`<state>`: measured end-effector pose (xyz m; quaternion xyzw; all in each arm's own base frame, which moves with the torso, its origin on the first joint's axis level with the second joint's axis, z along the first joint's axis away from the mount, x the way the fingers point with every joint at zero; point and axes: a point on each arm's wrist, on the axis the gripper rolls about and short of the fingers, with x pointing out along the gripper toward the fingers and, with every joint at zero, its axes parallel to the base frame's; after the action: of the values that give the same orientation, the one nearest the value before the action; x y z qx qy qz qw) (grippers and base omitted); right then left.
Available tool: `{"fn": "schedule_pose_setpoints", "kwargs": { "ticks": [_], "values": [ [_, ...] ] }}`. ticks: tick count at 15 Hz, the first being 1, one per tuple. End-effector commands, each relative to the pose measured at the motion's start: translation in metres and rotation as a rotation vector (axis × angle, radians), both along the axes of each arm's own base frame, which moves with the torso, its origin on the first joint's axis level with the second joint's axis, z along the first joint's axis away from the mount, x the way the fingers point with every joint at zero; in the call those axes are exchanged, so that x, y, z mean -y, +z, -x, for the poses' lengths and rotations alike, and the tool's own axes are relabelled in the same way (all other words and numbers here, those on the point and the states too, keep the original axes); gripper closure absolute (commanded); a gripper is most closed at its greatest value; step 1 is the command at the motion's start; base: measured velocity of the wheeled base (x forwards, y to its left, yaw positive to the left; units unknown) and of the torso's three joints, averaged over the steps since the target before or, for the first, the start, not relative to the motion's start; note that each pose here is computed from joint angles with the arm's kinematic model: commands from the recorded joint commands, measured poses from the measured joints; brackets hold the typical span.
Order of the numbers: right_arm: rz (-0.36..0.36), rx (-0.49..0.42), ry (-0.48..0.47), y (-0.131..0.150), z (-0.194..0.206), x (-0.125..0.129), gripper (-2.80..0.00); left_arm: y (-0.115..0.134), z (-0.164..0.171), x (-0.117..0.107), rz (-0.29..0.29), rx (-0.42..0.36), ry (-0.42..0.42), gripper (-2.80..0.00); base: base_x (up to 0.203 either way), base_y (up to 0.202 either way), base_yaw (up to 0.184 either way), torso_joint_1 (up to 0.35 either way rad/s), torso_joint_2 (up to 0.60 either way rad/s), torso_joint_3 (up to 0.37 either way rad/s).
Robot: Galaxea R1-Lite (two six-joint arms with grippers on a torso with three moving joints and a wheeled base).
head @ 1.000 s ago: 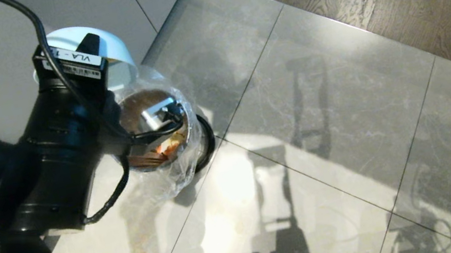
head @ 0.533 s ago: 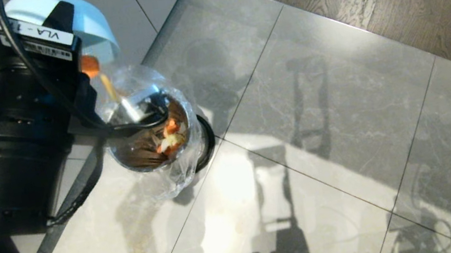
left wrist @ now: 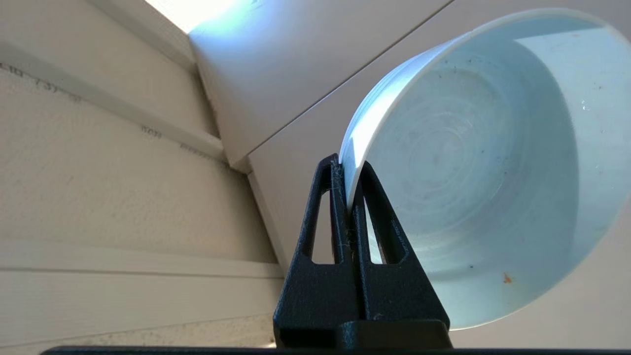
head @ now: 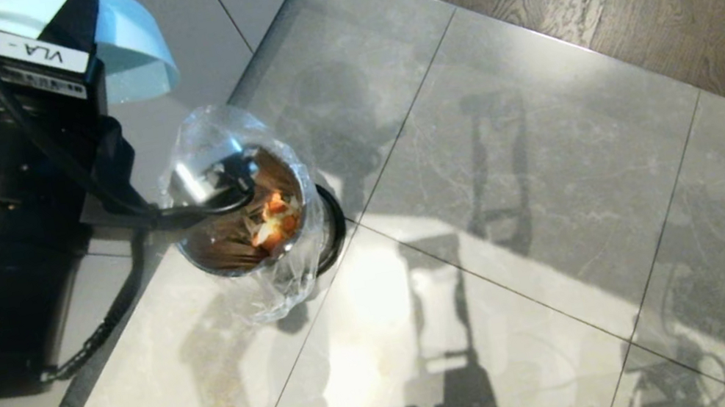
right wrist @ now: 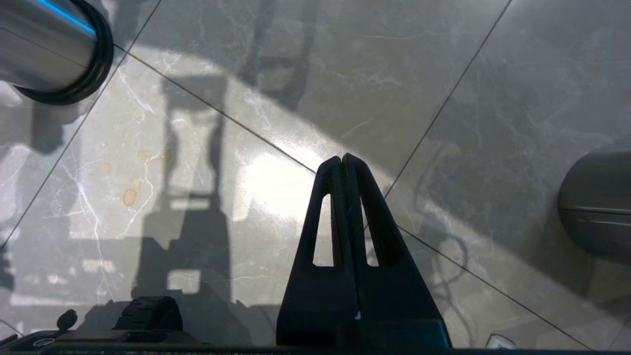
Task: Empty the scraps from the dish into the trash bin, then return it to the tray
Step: Pour the leftover food from the bowl into the trash can, then put the bowl back to the table
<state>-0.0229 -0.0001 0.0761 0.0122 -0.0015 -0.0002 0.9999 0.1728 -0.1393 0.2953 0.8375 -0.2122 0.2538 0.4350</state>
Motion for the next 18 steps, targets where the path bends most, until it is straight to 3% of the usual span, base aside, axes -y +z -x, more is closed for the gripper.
{"fn": "schedule_pose_setpoints", "kwargs": {
  "ticks": [1,5,8,10,15,18],
  "values": [
    [0.000,-0.001,0.000,0.000,0.000,0.000,0.00,0.003,0.003,-0.003,0.019,0.036,0.011,0.00,0.000,0.000,0.000,0.000,0.00,0.000],
    [0.000,0.002,0.000,0.000,0.000,0.000,0.00,-0.012,0.008,-0.010,0.015,-0.030,0.056,0.00,0.000,0.000,0.000,0.000,0.00,0.000],
    [0.000,0.000,0.000,0.000,0.000,0.000,0.00,-0.021,0.009,-0.014,0.098,-0.113,0.114,0.00,0.000,0.000,0.000,0.000,0.00,0.000],
    [-0.002,0.002,0.000,0.000,0.000,0.000,0.00,-0.029,0.004,-0.011,0.102,-0.200,0.112,0.00,0.000,0.000,0.000,0.000,0.00,0.000],
    [0.000,0.000,0.000,0.000,0.000,0.000,0.00,-0.056,-0.005,-0.006,0.291,-0.476,0.055,0.00,0.000,0.000,0.000,0.000,0.00,0.000],
    [0.000,-0.001,0.000,0.000,0.000,0.000,0.00,-0.067,-0.005,-0.012,0.404,-0.597,0.040,0.00,0.000,0.000,0.000,0.000,0.00,0.000]
  ]
}}
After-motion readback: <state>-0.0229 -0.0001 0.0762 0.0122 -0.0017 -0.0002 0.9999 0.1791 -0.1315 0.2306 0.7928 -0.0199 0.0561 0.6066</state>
